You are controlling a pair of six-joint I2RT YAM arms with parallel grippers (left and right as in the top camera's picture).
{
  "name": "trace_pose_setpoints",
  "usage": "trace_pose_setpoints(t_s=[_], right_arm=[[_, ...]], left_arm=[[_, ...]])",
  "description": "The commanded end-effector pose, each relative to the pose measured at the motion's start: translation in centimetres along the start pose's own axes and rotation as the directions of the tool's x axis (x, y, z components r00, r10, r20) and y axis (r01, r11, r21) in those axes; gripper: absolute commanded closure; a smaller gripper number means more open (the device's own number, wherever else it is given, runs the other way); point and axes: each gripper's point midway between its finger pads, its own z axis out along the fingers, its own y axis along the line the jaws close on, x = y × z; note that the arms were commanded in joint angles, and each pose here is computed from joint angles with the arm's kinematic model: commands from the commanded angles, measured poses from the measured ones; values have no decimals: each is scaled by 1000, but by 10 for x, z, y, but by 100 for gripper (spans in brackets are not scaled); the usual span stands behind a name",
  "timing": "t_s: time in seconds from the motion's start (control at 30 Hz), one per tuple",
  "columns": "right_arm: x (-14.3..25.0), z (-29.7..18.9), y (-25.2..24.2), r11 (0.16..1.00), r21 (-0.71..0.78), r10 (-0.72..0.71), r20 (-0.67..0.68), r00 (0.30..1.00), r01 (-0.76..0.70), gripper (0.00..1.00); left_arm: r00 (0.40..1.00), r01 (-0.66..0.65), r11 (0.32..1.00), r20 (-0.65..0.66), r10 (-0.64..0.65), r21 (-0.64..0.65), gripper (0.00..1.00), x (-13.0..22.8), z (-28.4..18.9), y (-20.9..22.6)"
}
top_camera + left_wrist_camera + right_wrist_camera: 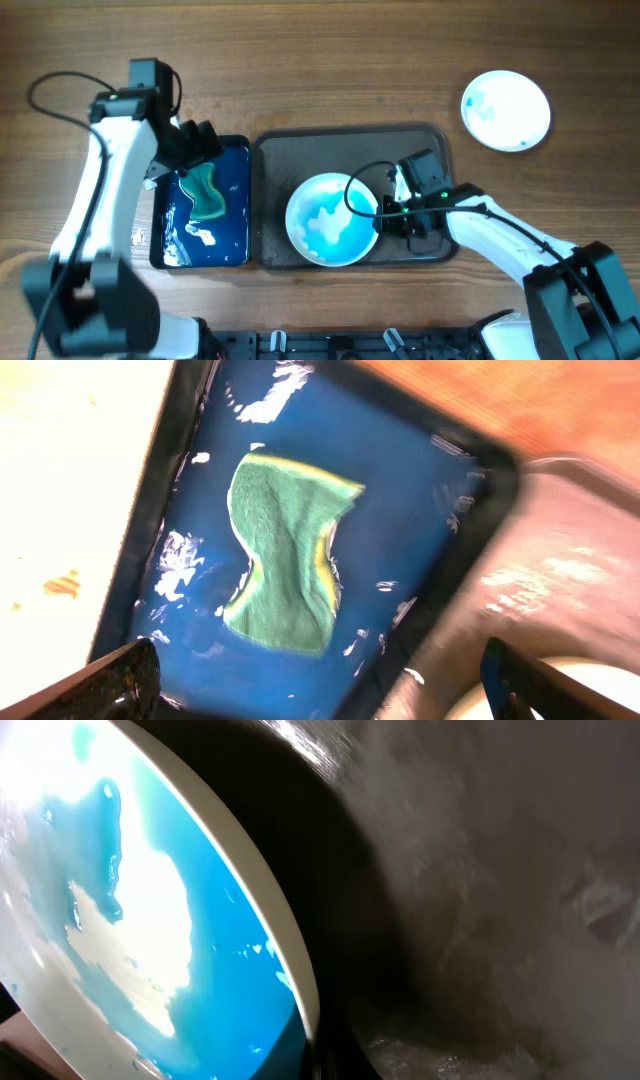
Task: Clean dirty plates on tray and stack at the side
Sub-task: 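Lift the scrubbed plate by its rim with the right gripper, then carry the plate over the blue tray and tilt it with the right gripper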
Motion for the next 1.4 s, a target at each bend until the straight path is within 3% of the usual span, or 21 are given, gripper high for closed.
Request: trace_pose_setpoints(t_s=[0.0,0.23,0.53,0.93,1.37], right_arm=[[-32,-13,23,991,-9,-133,73,988,134,95],[-65,-42,30,979,108,-188,142,972,174,95],[-91,-101,15,902,386,-269,148,952,195,96],[-92,-114,-2,834,501,-327,109,939,232,95],[-114,-134,11,822,526,-360,182,915,219,96]], left_arm=[[996,-31,997,81,25,69,0,10,-51,-8],[1000,-5,998,-14,6,69,0,46,-65,1],[1000,-7,996,9,7,91,0,40,-65,-4],[1000,-8,996,15,7,94,0,39,-65,-4],[1000,-7,996,8,7,91,0,41,-65,-3]])
